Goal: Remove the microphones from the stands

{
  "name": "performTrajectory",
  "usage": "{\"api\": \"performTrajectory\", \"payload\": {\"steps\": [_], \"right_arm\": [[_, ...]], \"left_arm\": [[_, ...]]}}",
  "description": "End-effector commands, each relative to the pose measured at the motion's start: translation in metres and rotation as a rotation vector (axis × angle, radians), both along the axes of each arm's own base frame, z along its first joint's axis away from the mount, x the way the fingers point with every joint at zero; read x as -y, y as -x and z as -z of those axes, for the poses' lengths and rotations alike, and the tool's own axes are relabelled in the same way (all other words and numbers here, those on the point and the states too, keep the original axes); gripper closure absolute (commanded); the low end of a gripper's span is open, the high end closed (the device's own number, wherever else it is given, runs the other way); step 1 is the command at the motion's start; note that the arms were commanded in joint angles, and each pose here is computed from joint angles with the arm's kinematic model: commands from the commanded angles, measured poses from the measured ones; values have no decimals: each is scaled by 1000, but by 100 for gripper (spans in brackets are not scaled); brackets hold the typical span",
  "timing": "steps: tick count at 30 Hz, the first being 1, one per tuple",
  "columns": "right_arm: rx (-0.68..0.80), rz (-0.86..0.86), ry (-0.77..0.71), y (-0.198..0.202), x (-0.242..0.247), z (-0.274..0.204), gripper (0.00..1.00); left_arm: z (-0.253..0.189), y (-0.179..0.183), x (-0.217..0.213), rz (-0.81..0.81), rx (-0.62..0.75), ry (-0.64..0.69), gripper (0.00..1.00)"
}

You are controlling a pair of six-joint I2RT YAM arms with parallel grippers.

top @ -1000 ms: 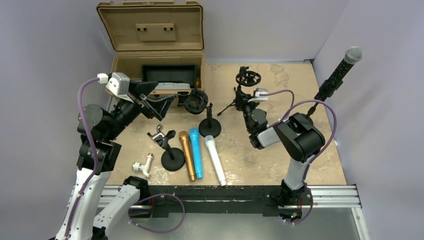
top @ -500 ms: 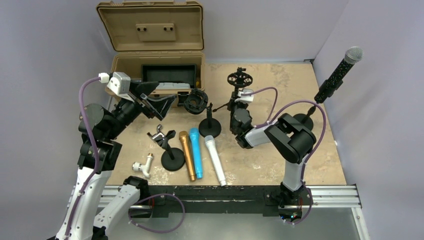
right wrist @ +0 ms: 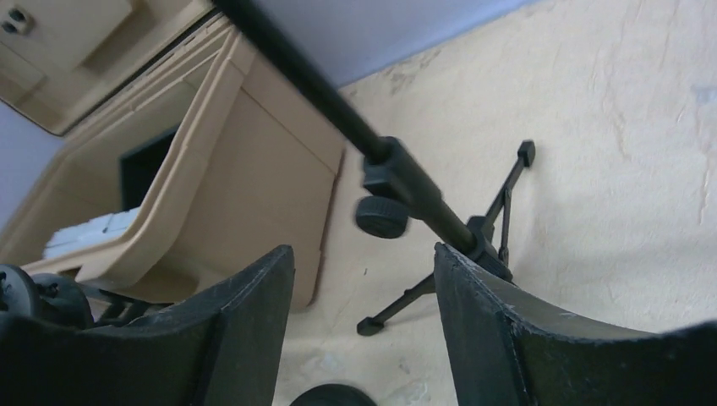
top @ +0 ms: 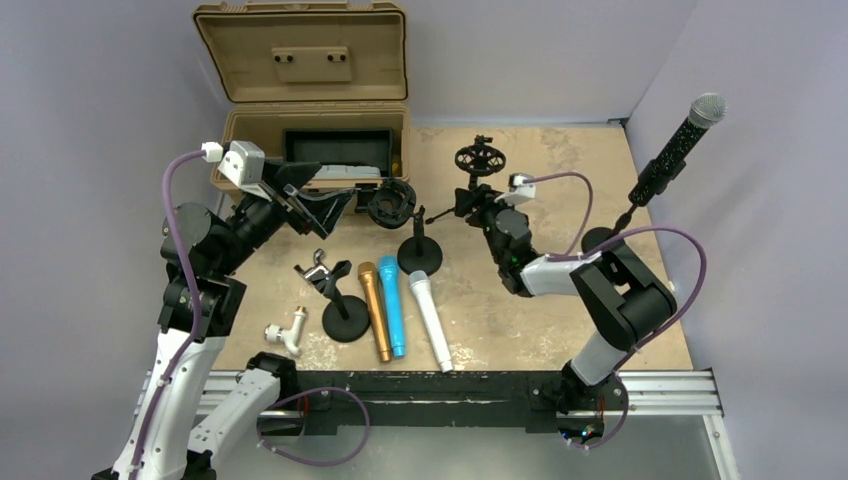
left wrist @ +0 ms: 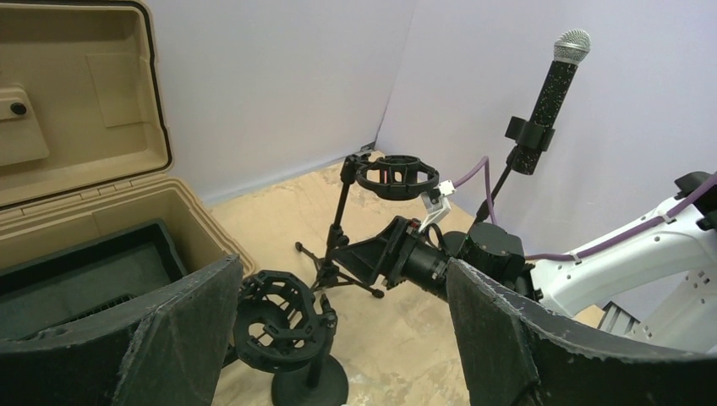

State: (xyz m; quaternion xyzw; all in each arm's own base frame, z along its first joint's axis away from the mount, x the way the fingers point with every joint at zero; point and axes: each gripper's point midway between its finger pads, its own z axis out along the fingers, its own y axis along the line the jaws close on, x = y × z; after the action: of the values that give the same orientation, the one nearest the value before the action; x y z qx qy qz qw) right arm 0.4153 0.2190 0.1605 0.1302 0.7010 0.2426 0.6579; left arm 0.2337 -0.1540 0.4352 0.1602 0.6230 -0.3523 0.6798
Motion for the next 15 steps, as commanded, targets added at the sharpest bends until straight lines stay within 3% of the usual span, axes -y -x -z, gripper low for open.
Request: {"api": "performTrajectory", "payload": {"steps": [1, 6, 15], "right_arm": [[-49, -180, -323, 10, -11, -8, 40], [2, -227, -455, 8, -17, -29, 42], [-85, -63, -665, -13, -1, -19, 46]], "left_arm": [[-10, 2, 2, 19, 31, 23, 12], [-10, 2, 2, 19, 33, 22, 12], [-12, 3, 1, 18, 35, 24, 12]]}}
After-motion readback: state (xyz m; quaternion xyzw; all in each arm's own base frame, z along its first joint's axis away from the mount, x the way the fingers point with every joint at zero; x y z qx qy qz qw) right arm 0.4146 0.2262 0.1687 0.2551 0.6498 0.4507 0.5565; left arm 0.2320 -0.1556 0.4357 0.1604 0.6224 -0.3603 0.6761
